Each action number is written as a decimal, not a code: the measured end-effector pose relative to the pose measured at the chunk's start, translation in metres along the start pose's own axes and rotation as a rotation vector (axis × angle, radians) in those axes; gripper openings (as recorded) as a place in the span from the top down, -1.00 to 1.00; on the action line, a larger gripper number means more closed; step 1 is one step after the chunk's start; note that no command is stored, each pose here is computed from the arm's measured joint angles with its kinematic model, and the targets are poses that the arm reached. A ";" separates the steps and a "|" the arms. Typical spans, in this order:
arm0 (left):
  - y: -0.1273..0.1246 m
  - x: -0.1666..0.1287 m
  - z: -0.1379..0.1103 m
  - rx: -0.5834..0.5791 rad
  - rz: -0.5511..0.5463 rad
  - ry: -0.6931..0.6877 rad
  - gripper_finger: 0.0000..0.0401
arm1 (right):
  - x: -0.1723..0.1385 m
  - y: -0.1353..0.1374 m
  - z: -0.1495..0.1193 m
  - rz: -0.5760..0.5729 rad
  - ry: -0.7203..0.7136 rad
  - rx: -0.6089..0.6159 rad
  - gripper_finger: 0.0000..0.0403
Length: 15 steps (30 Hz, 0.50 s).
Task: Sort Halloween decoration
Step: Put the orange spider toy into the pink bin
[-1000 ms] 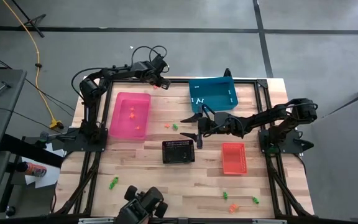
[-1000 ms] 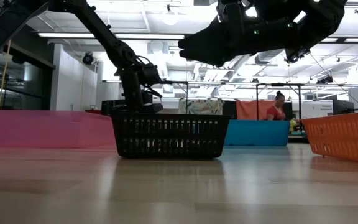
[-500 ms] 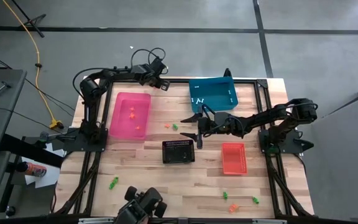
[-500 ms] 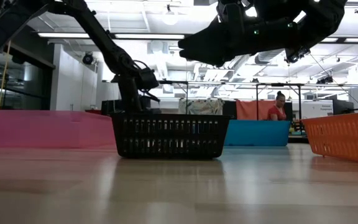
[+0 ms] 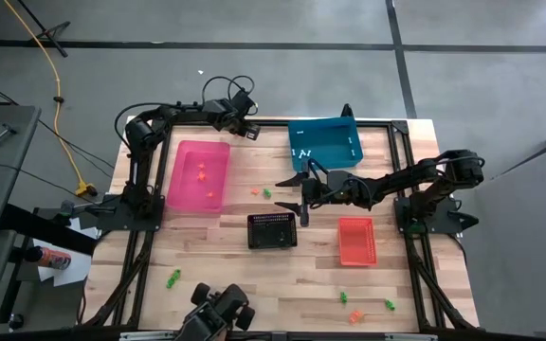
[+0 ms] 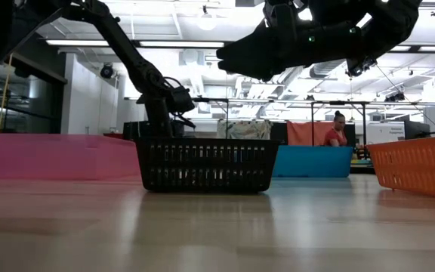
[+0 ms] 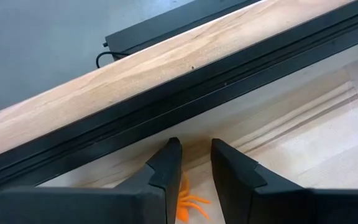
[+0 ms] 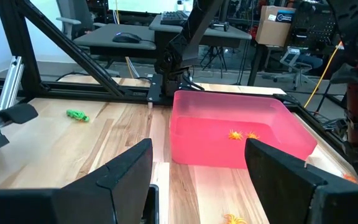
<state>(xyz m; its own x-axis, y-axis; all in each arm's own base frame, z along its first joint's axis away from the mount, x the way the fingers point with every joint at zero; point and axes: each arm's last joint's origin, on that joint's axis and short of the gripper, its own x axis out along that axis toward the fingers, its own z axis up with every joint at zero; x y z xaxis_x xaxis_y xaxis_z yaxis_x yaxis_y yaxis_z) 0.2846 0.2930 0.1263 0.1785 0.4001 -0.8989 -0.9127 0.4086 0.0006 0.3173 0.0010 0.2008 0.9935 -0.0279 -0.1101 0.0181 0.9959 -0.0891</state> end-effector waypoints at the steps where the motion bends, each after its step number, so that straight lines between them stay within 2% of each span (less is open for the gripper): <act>1: 0.000 0.000 0.000 0.007 0.000 0.000 0.61 | 0.000 0.000 0.000 0.000 0.000 0.000 -0.25; 4: 0.000 0.000 0.000 0.026 0.003 0.004 0.67 | 0.000 0.000 0.000 0.000 0.000 0.000 -0.25; 9: 0.000 0.000 -0.001 0.045 0.014 0.013 0.95 | 0.000 0.000 0.000 0.000 0.000 0.000 -0.25; 15: 0.000 0.000 -0.002 0.056 0.022 0.012 0.99 | 0.000 0.000 0.000 0.000 0.000 0.000 -0.25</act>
<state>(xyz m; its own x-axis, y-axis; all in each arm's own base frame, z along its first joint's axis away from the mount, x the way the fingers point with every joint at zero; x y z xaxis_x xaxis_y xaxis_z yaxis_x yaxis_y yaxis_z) 0.2841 0.2918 0.1252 0.1536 0.4003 -0.9034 -0.8942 0.4453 0.0452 0.3173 0.0010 0.2008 0.9935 -0.0279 -0.1105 0.0180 0.9959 -0.0892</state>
